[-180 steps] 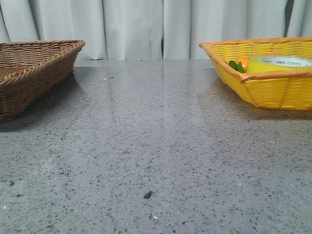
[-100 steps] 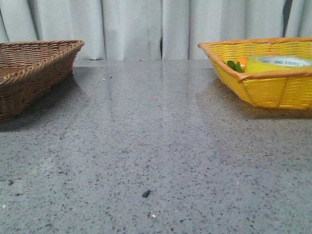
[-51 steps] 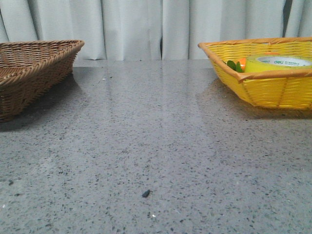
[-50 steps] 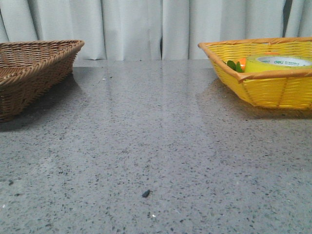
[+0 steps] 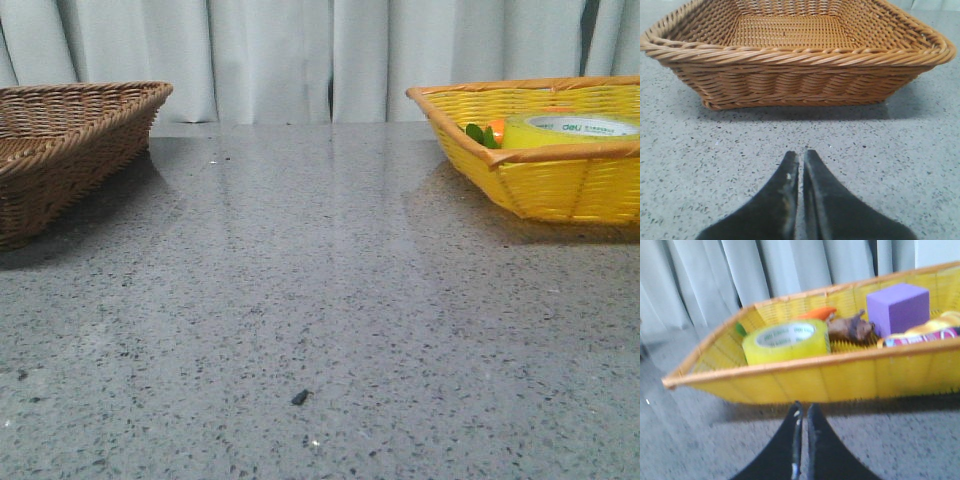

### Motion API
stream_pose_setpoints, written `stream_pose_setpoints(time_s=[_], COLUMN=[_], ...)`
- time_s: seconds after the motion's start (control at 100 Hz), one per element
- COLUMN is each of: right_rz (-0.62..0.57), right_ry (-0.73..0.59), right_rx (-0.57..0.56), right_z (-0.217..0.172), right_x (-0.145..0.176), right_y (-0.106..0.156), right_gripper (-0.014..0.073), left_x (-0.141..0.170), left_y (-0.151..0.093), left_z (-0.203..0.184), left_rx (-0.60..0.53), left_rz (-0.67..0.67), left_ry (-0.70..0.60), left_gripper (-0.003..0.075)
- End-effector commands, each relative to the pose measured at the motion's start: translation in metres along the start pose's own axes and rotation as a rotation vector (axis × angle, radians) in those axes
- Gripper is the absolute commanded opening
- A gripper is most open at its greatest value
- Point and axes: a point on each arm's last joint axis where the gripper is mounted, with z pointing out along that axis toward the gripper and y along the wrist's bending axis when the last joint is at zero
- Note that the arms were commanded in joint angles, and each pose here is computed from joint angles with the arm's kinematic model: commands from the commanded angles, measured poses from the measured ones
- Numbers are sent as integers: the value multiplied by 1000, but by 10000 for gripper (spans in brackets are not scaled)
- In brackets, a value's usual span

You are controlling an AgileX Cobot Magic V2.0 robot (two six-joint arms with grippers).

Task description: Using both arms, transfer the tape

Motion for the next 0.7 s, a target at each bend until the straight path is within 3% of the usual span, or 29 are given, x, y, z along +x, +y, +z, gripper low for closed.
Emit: stream_pose_setpoints(time_s=[0.0,0.19,0.36,0.57,0.69], right_rz=[11,11,13,17,26], right_ry=[-99,-46,-46,-46,-46], right_rx=[-1,2,2,1,1], right_z=[-1,-1,-1,-1,-1], right_x=[-3,2,2,2,2], right_y=[-1,-1,-1,-1,-1], right_gripper=[-69,-69,-69,-69,-69], left_x=[-3,-5,-9,-10,-16], left_y=[0,0,-3,-3,-3], left_z=[-1,-1,-2,-2,-3], left_rx=[4,10,47,51,58], left_rz=[-10,-26,-153,-166,-207], left_ry=[-69,-94,-133,-139,-207], left_gripper=[-21,-21,-21,-21,-21])
